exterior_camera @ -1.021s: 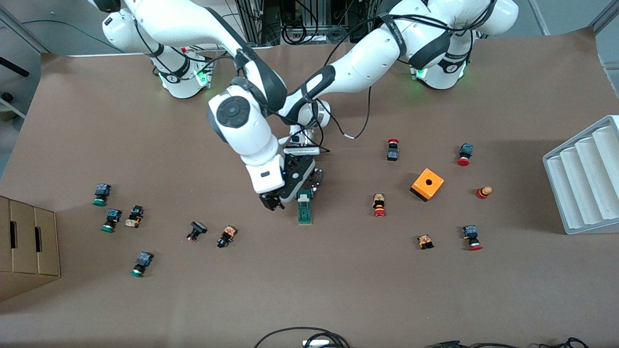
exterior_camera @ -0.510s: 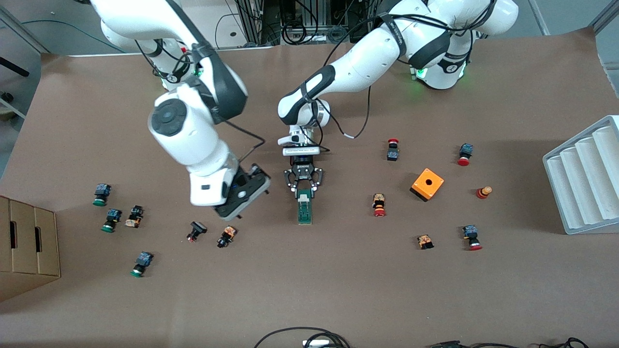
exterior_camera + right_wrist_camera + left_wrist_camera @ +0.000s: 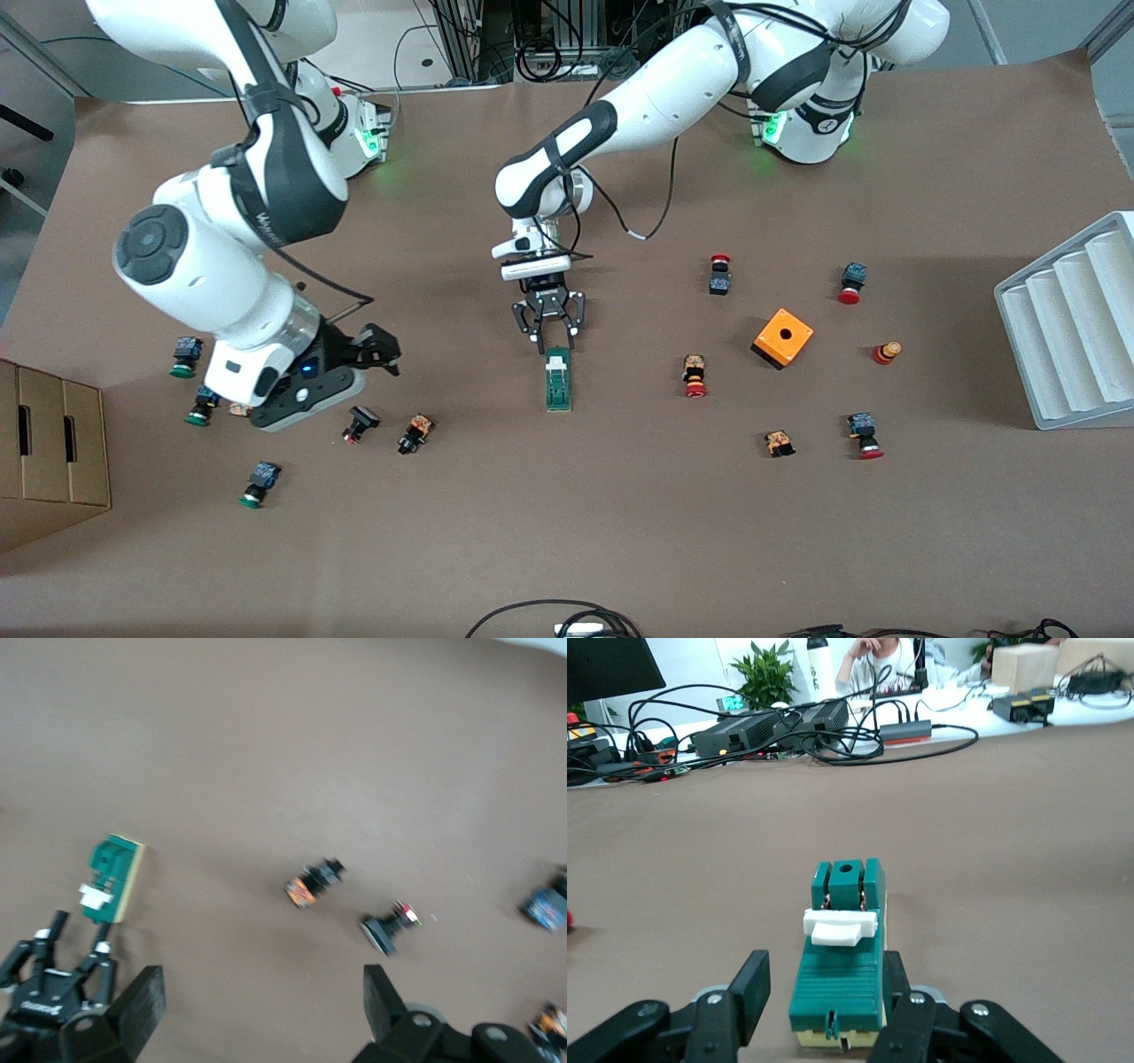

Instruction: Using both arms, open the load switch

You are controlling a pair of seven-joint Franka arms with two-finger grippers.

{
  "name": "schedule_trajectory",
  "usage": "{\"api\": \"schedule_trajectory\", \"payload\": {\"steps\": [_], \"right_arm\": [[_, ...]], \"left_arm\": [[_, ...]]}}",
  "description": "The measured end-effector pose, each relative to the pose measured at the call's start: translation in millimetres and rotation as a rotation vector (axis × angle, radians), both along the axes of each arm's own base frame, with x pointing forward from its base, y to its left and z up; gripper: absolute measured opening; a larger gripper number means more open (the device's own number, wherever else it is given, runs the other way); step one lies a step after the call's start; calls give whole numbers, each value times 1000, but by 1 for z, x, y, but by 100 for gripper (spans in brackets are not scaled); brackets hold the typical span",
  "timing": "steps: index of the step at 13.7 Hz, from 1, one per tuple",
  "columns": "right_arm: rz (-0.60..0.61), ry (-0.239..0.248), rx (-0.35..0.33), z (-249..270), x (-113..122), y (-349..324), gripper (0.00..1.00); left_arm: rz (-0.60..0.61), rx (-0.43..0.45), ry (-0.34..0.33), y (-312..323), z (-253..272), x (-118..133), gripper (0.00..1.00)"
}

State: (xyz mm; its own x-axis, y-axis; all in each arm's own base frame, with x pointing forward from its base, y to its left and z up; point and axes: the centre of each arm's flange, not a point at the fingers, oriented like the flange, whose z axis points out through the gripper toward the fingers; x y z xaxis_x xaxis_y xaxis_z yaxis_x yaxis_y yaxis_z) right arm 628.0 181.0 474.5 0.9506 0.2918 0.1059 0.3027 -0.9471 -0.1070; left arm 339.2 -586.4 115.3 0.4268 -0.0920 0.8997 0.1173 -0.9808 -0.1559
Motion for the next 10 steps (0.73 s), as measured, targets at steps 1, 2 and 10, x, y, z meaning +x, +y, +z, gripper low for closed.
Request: {"api": "schedule_trajectory", "payload": {"steps": [1, 2, 10], "right_arm": [[-33, 23, -22, -3, 4, -26, 100], [-72, 55, -35, -5, 7, -55, 100], [-230, 135, -34, 51, -20, -173, 100]], "left_arm": [[9, 19, 27, -2, 9, -1, 59], [20, 33, 58, -4, 20, -1, 60], [-15, 203, 363, 0, 126, 34, 64]]}}
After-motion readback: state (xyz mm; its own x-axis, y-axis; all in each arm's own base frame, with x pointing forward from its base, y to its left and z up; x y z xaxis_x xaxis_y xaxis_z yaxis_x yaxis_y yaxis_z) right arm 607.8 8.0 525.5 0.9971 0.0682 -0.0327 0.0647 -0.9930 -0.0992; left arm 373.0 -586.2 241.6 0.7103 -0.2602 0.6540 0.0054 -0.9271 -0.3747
